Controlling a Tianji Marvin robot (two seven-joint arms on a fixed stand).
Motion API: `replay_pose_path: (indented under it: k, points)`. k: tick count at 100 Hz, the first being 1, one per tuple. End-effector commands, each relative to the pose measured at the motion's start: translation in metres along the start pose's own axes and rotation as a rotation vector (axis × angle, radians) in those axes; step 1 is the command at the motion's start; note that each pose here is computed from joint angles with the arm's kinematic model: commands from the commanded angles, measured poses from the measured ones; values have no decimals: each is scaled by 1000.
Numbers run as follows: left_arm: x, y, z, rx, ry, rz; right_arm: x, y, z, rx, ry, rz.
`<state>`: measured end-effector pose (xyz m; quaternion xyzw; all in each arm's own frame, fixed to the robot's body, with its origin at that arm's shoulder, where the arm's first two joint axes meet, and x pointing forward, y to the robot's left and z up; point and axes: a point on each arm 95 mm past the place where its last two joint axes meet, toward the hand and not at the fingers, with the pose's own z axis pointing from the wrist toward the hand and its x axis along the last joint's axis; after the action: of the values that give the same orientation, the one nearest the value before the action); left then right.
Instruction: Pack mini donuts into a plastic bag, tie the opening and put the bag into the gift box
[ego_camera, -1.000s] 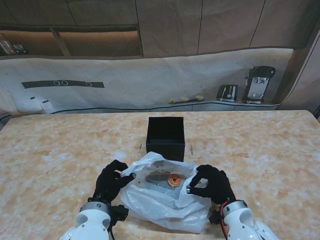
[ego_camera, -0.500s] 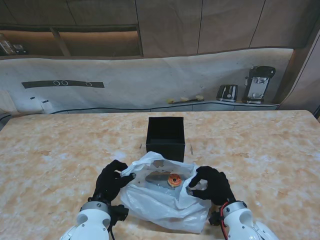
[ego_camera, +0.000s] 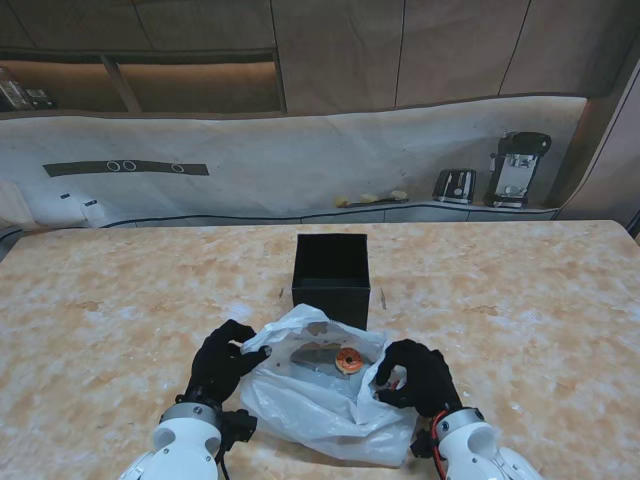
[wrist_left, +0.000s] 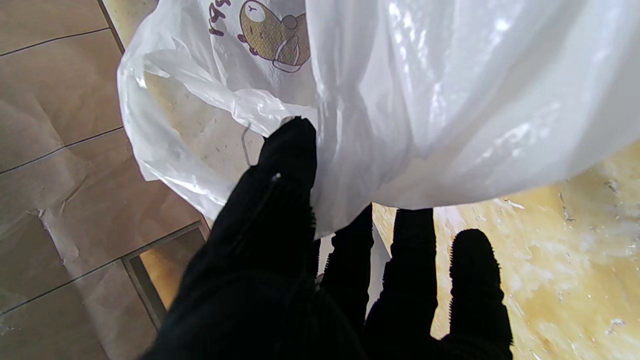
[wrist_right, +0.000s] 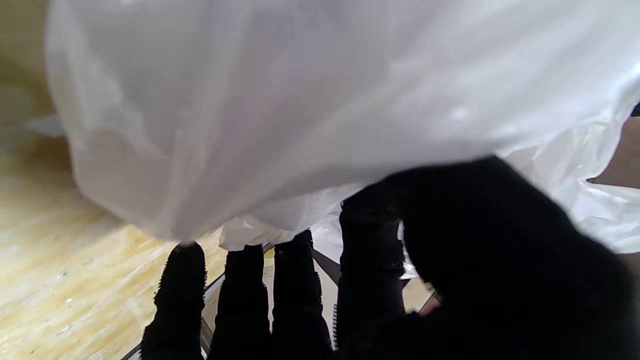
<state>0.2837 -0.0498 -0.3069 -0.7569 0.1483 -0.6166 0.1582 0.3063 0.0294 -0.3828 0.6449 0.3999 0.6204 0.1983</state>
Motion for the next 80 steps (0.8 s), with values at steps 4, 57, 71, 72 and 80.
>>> replay_pose_path:
  k: [4,57,71,72,80]
  points:
    - [1,2,-1,-13,-2,-4,0,-13,-2,25,-16,19]
    - [0,2,-2,-18,-2,-1,12,-26,4,-44,-39,269]
    - [0,2,-2,-20,1,-4,14,-25,4,-44,4,347]
    - [0,2,-2,-21,2,-4,14,-25,4,-44,10,353]
    - [1,2,-2,-22,6,-5,16,-24,4,-53,60,389]
